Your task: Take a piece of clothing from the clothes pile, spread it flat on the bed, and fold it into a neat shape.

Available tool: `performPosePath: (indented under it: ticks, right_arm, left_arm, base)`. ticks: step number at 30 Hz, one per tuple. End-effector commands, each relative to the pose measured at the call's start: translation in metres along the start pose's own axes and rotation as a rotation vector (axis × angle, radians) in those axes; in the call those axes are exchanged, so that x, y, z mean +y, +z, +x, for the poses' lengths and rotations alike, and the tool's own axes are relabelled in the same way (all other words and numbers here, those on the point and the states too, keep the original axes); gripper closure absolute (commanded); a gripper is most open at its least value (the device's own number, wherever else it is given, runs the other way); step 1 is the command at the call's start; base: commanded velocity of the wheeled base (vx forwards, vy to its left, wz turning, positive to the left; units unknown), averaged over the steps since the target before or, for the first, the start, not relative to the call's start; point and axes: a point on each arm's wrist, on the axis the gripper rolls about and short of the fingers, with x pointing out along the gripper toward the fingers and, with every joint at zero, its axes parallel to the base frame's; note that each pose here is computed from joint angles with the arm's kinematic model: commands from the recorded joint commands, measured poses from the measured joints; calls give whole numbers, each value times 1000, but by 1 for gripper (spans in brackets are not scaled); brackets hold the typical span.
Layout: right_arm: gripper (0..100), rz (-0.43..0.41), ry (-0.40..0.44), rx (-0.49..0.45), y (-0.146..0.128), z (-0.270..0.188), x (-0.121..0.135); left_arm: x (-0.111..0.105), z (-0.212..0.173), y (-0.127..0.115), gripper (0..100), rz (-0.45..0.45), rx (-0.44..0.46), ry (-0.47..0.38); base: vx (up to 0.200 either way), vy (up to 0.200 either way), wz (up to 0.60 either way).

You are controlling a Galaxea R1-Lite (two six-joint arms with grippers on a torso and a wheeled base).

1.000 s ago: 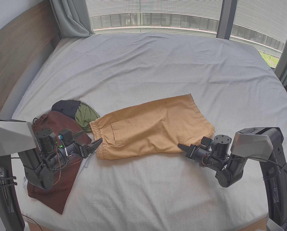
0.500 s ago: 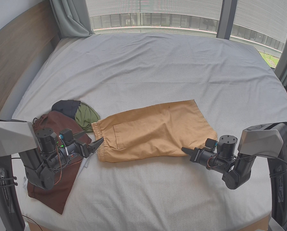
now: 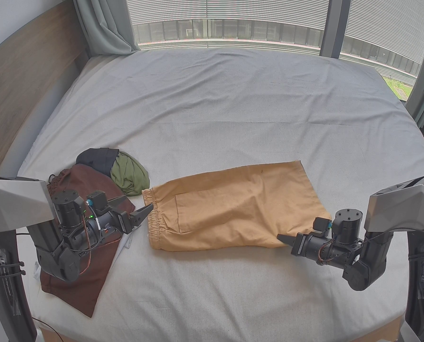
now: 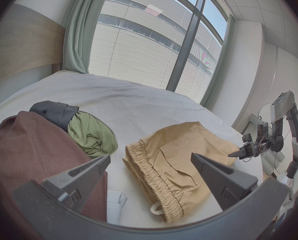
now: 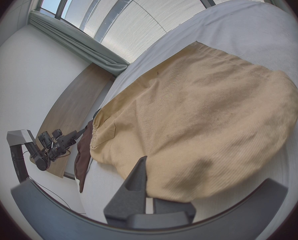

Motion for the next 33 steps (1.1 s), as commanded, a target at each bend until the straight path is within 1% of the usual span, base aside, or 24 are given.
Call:
performPosePath:
  ticks: [1,3,5,8,13,15,23,26,30,31,33]
  right_arm:
    - [100,9,-16,30,-5,-19,6]
    - [100,7,-20,36,-8,-22,6]
    - [100,-10,-38,65,-16,-32,6]
    - [100,-19,-49,87,-21,-37,5]
    - [100,-18,-54,97,-23,-39,5]
    - [100,-22,-61,114,-27,-42,4]
    - [100,-27,-66,121,-29,-41,2]
    - [100,-27,-66,121,-29,-41,2]
    - [100,-27,-67,119,-28,-41,2]
    - [0,-28,-65,119,-28,-40,2]
    - [0,-28,-65,119,-28,-40,2]
  left_arm:
    - [-5,-6,1,0,-15,10,-7]
    - [-7,-7,2,0,-15,12,-9]
    - [-14,-8,1,0,-17,20,-24]
    - [-17,-8,1,0,-11,20,-22]
    - [-17,-9,0,0,-10,24,-11]
    - [-16,-9,0,0,-11,24,-6]
    - [-13,-3,4,0,0,-2,-14]
    - [-13,-2,6,0,0,-7,-26]
    - [-11,-1,6,0,9,-5,-87]
    - [-10,-3,5,0,9,1,-89]
    - [-11,-4,4,0,9,5,-92]
  base:
    - [0,0,0]
    - [0,0,0]
    - [0,0,0]
    - [0,0,0]
    - [0,0,0]
    - [0,0,0]
    - [0,0,0]
    - [0,0,0]
    - [0,0,0]
    - [0,0,0]
    - [0,0,0]
